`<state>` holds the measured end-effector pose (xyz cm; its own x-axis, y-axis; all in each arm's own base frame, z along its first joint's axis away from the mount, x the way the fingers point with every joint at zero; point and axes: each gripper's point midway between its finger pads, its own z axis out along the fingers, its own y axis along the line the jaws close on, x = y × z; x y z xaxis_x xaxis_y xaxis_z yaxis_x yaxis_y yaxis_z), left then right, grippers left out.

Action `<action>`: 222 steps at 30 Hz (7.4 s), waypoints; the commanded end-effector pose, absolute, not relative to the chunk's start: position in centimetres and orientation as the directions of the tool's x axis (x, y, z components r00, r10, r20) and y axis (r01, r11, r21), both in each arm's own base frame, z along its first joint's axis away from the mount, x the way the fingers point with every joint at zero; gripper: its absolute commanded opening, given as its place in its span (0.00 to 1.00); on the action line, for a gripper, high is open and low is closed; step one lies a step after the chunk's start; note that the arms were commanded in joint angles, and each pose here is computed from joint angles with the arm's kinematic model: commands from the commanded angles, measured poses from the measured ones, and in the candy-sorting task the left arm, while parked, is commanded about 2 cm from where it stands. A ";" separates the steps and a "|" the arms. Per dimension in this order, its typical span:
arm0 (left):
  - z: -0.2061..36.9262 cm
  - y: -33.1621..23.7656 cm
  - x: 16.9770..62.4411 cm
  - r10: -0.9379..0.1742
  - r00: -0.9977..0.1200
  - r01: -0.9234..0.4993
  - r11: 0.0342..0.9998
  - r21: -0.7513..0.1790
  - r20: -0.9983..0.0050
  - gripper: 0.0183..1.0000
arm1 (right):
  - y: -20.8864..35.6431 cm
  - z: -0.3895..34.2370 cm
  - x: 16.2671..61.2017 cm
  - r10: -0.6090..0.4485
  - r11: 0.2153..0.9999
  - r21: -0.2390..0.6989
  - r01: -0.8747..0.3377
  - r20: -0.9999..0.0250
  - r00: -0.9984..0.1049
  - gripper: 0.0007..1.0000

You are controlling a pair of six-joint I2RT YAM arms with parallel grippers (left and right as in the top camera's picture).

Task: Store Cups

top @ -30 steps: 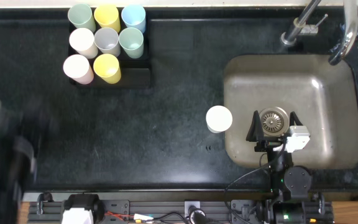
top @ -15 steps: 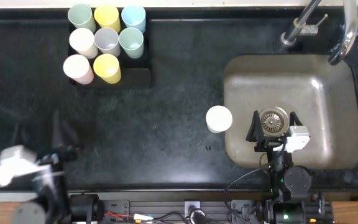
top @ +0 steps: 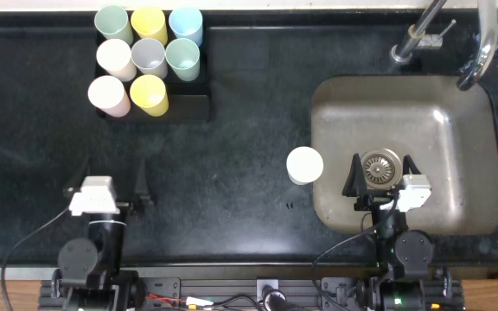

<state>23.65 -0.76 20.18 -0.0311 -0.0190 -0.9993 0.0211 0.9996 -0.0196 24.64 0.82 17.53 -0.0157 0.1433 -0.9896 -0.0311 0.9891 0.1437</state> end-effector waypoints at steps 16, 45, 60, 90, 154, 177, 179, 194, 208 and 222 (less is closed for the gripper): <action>15.6 -1.1 24.4 0.008 -0.093 0.043 0.999 0.004 -0.996 1.00 | 0.9 17.2 24.7 0.143 0.989 0.144 -0.037 -0.990 -0.017 1.00; 15.6 -0.4 24.5 0.005 -0.094 0.015 1.000 0.004 -0.996 1.00 | 0.9 17.2 24.7 0.143 0.989 0.144 -0.037 -0.990 -0.017 1.00; 15.6 -0.4 24.5 0.005 -0.093 0.015 1.000 0.004 -0.996 1.00 | 0.9 17.2 24.7 0.143 0.989 0.144 -0.037 -0.990 -0.017 1.00; 15.6 -0.4 24.5 0.005 -0.093 0.015 1.000 0.004 -0.996 1.00 | 5.4 36.9 32.1 0.067 0.997 0.076 -0.001 -0.886 -0.459 1.00; 15.6 -0.4 24.5 0.005 -0.094 0.015 1.000 0.004 -0.996 1.00 | 9.6 8.6 28.6 -0.471 0.880 0.044 -0.472 -0.043 -0.881 1.00; 15.6 -0.4 24.5 0.005 -0.094 0.015 1.000 0.004 -0.996 1.00 | 11.4 9.2 30.1 -0.448 0.889 0.048 -0.456 -0.116 -0.886 0.04; 15.6 -0.4 24.5 0.005 -0.094 0.015 1.000 0.004 -0.996 1.00 | 12.2 11.2 30.8 -0.445 0.886 0.074 -0.459 -0.150 -0.883 0.04; 15.6 -0.4 24.5 0.005 -0.094 0.015 1.000 0.004 -0.996 1.00 | 21.3 27.1 35.1 -0.472 0.791 0.113 -0.602 -0.512 -0.717 0.04; 15.6 -0.4 24.5 0.005 -0.093 0.015 1.000 0.004 -0.996 1.00 | 31.6 25.1 40.1 -0.528 0.770 0.065 -0.635 -0.495 -0.690 0.04; 15.6 -0.4 24.5 0.005 -0.094 0.015 1.000 0.004 -0.996 1.00 | 34.2 19.9 39.8 -0.596 0.738 0.063 -0.672 -0.408 -0.692 0.04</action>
<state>24.47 -0.34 15.58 -0.1005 -0.0129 -0.9949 0.0092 0.9999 -0.0139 39.66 33.55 18.97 -0.7122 -0.5936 -0.3747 -0.6610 0.7468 0.0732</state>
